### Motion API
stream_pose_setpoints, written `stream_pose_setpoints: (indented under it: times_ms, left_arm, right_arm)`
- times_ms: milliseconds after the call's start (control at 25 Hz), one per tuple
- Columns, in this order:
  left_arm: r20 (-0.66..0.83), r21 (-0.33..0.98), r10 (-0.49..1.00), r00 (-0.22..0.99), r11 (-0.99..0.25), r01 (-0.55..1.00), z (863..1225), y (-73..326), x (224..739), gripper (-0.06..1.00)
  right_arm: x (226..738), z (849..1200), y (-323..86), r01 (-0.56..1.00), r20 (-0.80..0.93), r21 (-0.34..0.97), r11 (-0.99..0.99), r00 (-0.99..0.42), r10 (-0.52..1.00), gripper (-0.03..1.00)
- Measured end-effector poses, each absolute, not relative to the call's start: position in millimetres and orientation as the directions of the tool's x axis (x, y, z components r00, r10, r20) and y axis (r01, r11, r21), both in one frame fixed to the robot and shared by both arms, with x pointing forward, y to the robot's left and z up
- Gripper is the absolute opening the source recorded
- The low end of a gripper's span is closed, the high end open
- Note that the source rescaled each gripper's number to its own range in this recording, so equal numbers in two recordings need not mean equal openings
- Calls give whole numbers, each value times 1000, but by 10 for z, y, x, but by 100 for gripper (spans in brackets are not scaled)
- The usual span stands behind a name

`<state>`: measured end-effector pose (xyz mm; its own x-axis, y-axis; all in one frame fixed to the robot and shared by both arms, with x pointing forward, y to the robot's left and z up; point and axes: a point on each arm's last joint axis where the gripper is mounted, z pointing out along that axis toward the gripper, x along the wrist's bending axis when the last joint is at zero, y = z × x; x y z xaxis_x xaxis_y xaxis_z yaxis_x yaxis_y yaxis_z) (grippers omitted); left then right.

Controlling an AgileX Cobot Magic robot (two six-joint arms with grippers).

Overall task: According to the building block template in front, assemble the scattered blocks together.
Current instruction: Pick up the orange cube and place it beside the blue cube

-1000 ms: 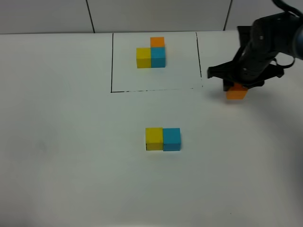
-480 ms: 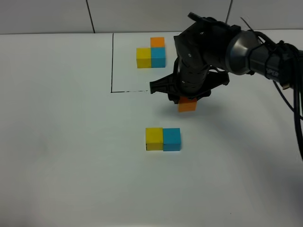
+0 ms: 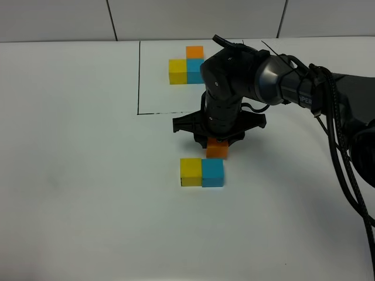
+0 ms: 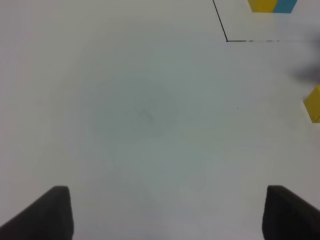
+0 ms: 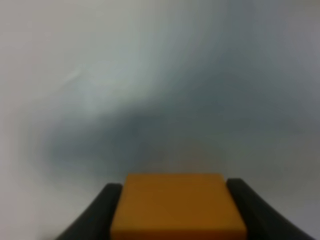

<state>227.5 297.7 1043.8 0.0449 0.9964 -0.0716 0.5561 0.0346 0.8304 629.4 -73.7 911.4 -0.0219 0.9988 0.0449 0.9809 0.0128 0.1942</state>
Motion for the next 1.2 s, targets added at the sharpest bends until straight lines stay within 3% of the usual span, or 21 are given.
stream_pose_setpoints:
  times_ms: [1200]
  left_arm:
    - [-69, 831, 997, 47, 31, 556, 10438, 2977, 2275, 83]
  right_arm:
    - [6226, 8949, -572, 987, 69, 161, -5, -6, 998, 3]
